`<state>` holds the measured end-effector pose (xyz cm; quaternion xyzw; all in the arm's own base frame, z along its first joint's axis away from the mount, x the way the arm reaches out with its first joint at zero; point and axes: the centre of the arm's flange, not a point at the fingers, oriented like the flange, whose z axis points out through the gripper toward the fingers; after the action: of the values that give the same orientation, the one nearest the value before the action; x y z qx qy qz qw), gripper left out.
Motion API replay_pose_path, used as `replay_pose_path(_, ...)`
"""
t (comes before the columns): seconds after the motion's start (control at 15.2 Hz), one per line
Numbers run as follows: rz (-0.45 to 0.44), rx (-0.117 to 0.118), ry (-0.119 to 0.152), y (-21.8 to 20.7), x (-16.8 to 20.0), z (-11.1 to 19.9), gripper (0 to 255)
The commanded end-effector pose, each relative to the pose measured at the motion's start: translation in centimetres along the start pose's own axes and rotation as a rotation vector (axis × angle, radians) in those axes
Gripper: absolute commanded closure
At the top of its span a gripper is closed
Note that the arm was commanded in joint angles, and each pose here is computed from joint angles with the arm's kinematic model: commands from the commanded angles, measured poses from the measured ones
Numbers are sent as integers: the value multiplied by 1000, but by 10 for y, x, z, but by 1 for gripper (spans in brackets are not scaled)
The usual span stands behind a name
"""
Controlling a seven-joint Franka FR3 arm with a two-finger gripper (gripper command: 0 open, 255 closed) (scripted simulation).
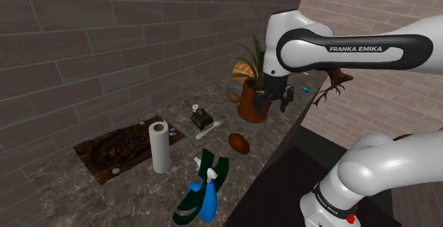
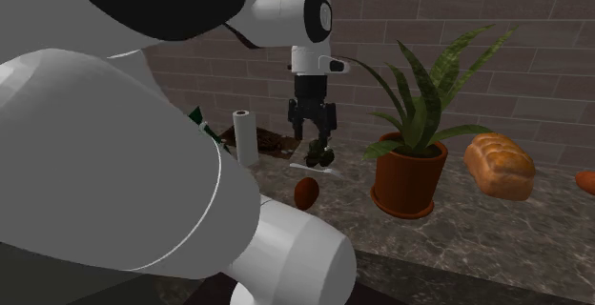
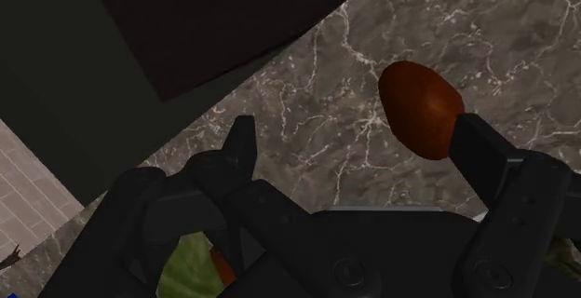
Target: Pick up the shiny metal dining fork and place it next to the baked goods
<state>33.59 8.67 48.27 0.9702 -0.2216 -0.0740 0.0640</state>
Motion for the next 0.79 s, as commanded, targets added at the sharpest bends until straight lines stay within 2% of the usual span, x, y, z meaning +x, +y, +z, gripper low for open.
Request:
replay_pose_path(0.0, 92, 0, 2, -20, 9, 9, 0)
replay_pose_path(0.73, 558, -13, 10, -121, 96, 67, 0)
